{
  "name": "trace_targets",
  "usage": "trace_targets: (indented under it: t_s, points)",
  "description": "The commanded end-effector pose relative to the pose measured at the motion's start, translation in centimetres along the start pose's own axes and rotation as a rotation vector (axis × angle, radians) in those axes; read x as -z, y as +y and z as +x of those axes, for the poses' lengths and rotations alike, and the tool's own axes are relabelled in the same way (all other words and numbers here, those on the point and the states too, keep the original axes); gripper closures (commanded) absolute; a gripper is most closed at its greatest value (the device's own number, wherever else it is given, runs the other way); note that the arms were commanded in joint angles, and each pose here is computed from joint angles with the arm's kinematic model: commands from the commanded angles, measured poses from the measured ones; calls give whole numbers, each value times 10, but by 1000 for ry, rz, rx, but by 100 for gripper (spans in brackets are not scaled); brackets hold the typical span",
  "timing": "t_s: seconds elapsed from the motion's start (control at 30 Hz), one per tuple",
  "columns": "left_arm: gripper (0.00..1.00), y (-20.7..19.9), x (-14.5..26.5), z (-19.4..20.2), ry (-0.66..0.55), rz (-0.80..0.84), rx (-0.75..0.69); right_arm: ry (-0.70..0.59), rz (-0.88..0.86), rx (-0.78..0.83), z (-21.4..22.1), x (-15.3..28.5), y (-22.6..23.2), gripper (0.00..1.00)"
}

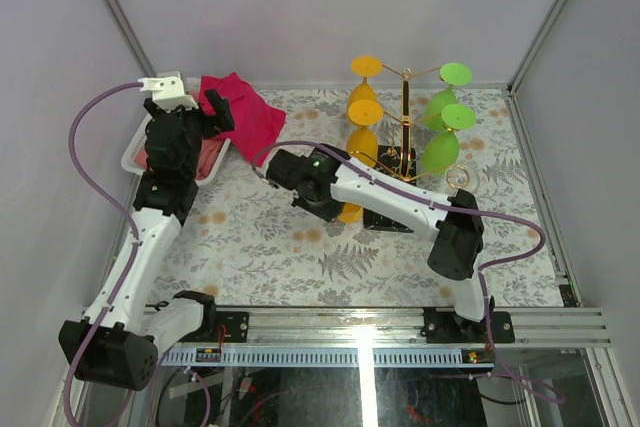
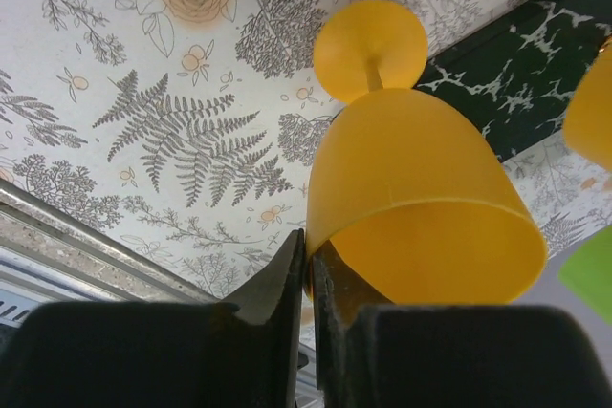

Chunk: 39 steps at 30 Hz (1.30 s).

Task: Place the wine glass upside down on the wine glass rack
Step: Pick up the wine glass at the center of the board, then turn the wine glass upside down at the wine rack.

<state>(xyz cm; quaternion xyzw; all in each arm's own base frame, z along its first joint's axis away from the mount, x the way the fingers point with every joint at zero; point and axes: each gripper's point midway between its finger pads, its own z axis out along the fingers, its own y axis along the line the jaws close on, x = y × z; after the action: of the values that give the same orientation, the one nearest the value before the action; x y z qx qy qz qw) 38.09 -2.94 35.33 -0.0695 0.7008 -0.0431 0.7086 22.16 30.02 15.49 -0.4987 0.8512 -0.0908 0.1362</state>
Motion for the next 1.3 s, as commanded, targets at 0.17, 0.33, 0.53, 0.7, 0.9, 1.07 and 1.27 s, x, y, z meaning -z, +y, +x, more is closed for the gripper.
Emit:
trace_targets:
  t_s: [0.17,0.33,0.53,0.7,0.9,1.07,1.27]
  points:
    - [8,8,10,-47,-74,-68,74,-292,76,-41,-53,75,-34,96]
    - [4,32,17,-63,-103,-218,157,-459,107,-81,-82,104,-48,100]
    - [3,37,20,-73,-120,-252,180,-739,176,-182,-114,157,-80,100]
    - [3,23,14,-71,-118,-174,214,-1044,174,-332,-125,219,-132,100]
    - [0,7,9,-72,-125,-99,288,-1425,325,-343,-107,289,-180,100]
    - [0,-12,7,-84,-147,-17,447,-1546,389,-328,-109,296,-191,100]
    - [0,-43,-1,-90,-125,124,693,-1679,318,-254,-124,296,-180,100]
